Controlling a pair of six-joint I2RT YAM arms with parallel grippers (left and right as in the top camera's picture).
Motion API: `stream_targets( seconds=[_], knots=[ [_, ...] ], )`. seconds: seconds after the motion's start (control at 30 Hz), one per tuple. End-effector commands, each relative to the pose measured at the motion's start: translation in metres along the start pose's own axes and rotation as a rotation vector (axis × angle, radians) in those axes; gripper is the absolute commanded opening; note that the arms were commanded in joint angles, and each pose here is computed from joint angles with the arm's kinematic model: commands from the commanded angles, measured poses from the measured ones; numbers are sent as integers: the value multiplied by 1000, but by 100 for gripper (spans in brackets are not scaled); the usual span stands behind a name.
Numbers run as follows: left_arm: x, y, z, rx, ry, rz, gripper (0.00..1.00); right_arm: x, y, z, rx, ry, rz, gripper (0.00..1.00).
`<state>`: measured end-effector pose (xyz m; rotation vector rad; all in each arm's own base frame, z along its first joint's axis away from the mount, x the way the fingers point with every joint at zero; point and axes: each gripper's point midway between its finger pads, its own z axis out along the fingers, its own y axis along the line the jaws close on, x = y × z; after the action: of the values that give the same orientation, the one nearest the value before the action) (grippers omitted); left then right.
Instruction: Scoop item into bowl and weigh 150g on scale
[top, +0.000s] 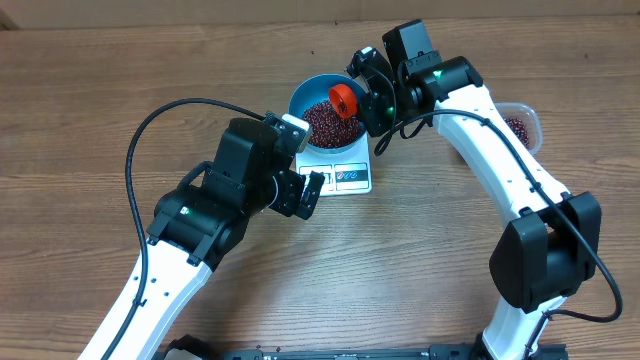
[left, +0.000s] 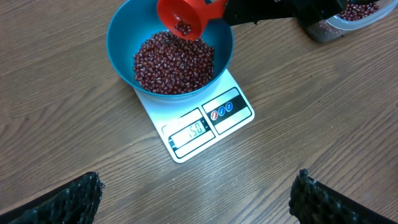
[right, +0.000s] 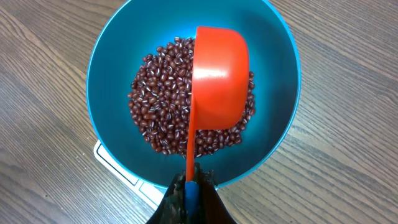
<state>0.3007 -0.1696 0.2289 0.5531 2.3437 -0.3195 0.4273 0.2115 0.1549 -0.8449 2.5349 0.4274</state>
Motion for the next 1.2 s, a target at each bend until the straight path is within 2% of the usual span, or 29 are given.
stream_targets(
  seconds=[0.0,0.37,0.77,1.17],
  knots=[
    [4,1,4,4,14,17,100,-16,4,-18,-15,-63,2,3],
    [4,1,4,4,14,17,100,-8,10,-18,-54,-28,116,4],
    [4,1,4,4,14,17,100,-6,5,-41,-274,-75,245,3],
    [4,1,4,4,14,17,100,5,-41,-91,-178,-143,334,3]
  ],
)
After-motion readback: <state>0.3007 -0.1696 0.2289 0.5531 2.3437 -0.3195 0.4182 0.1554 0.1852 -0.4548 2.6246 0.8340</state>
